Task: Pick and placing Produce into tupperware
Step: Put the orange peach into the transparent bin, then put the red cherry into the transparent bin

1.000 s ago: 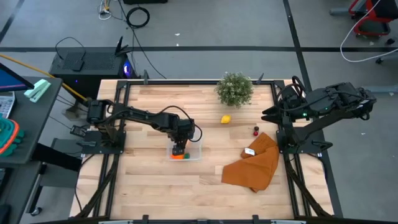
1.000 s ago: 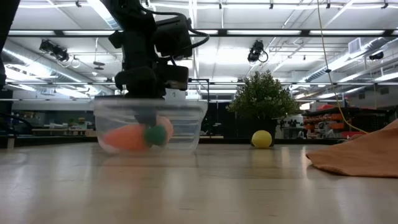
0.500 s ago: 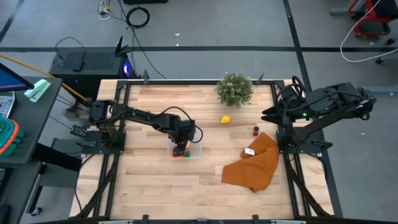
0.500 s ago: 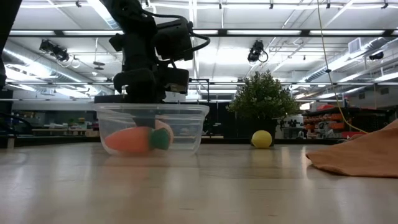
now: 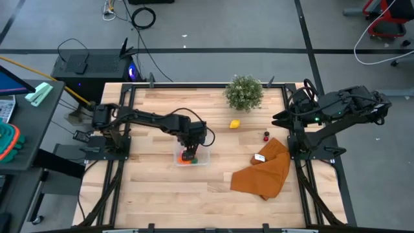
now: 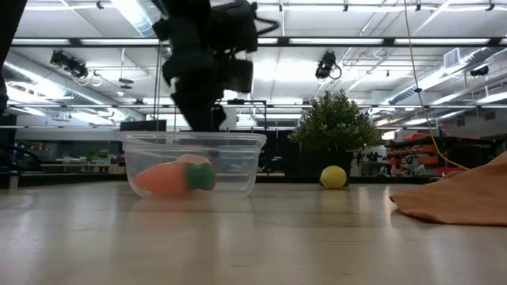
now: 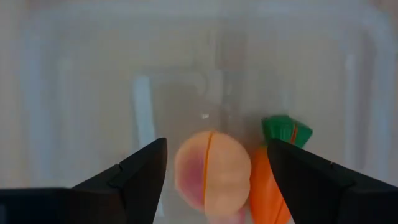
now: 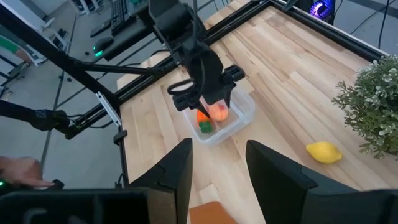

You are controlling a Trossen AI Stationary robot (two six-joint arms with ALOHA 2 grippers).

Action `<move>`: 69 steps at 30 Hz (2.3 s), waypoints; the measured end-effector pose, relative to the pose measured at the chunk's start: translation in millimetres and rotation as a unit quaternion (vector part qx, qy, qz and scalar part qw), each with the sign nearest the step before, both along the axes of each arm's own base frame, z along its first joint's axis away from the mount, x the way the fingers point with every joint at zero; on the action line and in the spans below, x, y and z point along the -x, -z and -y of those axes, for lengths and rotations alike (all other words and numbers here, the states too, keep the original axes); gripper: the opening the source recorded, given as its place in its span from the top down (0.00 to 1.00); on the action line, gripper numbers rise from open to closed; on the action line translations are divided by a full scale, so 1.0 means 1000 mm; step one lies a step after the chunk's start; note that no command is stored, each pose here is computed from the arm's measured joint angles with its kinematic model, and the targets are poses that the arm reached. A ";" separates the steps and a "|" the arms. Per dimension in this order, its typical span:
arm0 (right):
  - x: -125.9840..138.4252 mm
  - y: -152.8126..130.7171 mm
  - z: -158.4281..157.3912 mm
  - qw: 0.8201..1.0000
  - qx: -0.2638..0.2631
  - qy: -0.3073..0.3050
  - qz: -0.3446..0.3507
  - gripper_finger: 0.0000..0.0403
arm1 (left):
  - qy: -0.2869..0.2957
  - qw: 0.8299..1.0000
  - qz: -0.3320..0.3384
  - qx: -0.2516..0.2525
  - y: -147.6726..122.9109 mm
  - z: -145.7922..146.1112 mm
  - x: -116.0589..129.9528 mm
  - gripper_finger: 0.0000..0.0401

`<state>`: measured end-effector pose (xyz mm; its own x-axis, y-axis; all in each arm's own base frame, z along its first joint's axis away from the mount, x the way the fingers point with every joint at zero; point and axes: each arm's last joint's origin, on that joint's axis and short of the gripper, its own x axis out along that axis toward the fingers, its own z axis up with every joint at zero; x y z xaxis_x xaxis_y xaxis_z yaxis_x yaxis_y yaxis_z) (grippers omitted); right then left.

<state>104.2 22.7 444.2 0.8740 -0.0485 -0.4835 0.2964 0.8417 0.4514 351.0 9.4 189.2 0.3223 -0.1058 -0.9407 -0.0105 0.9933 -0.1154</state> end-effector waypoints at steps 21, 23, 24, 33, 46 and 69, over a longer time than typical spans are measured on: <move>0.003 -0.001 0.001 1.000 0.002 -0.006 0.003 0.70 | -0.045 0.946 0.317 -0.040 -0.152 0.015 -0.041 0.37; 0.003 -0.001 0.001 1.000 0.002 -0.006 0.004 0.70 | -0.066 0.921 0.382 -0.042 -0.162 0.017 -0.045 0.41; 0.004 -0.001 0.001 1.000 0.002 -0.006 0.005 0.70 | -0.077 0.911 0.404 -0.038 -0.161 0.018 -0.046 0.43; 0.007 -0.002 0.002 1.000 -0.003 -0.013 0.008 0.70 | -0.130 0.893 0.431 0.005 -0.122 0.019 -0.019 0.51; -0.010 0.014 -0.001 0.996 0.023 0.038 -0.079 0.70 | -0.228 0.855 0.464 -0.028 -0.124 -0.001 0.104 0.52; -0.046 0.196 0.037 0.879 -0.152 0.377 -0.248 0.70 | -0.195 0.872 0.447 -0.048 -0.120 0.000 0.144 0.53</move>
